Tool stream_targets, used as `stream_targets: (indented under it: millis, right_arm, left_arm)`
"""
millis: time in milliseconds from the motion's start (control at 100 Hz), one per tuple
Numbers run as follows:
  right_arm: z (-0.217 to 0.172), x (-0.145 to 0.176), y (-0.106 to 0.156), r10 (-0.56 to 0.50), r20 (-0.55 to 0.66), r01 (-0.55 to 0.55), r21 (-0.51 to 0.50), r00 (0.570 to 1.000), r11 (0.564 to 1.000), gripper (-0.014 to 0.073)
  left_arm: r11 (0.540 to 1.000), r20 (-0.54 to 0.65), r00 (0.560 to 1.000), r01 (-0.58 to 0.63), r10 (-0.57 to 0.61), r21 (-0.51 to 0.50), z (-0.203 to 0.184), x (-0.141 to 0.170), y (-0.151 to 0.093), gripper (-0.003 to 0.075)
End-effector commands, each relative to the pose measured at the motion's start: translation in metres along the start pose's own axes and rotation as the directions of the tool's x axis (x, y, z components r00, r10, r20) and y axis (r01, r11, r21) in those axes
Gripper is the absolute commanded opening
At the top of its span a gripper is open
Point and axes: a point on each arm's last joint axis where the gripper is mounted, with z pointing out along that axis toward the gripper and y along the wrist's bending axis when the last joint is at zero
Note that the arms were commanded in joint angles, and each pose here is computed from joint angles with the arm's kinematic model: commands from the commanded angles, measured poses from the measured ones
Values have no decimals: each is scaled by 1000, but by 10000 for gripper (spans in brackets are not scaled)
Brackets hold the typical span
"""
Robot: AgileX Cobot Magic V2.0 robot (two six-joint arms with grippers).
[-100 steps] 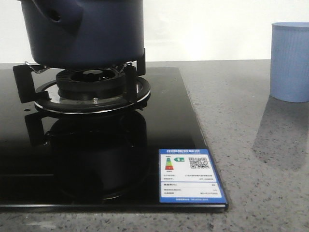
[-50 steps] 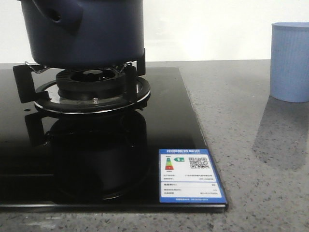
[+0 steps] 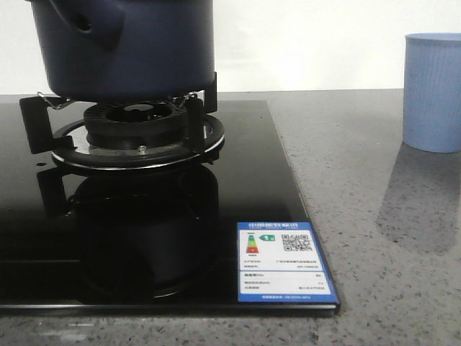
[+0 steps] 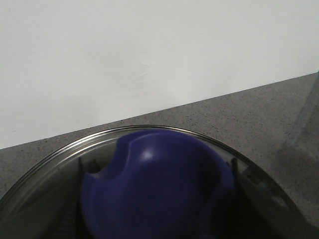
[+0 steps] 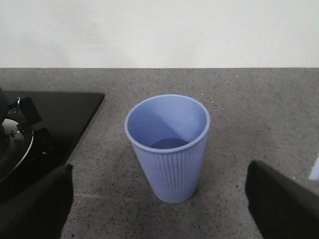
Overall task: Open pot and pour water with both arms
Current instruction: 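Lift the glass lid off the pot with left gripper, raise cup with right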
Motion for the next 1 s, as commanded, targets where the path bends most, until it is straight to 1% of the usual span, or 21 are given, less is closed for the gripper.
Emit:
stream_targets:
  millis: [0,110,310,530,690,750,850,990]
  right_arm:
    - [-3,-17,0,-17,93,16,11,996,1000,611]
    - [-3,-17,0,-17,93,16,11,996,1000,611]
    - [-2,-17,0,-17,86,16,10,996,1000,611]
    - [8,-11,-1,-13,29,13,9,999,1000,611]
    - [20,6,-5,-8,15,7,30,1000,1000,611]
    - [24,14,-7,-6,30,5,46,1000,999,611]
    - [32,28,-10,18,19,-20,61,1000,998,611]
    - [46,33,-8,17,24,-18,57,1000,998,611]
  left_arm:
    - [999,115,993,26,-23,-22,-9,-23,1,356]
    - [999,133,991,27,-23,-24,-13,-27,1,356]
    - [998,235,972,35,-24,-43,-36,-45,4,356]
    - [994,313,950,53,-23,-91,-62,-62,19,356]
    - [990,357,934,66,-17,-125,-82,-72,29,356]
    - [988,369,929,69,-14,-136,-88,-74,33,356]
    - [985,393,920,76,-9,-156,-98,-79,37,357]
    - [981,411,912,82,-2,-175,-107,-82,42,357]
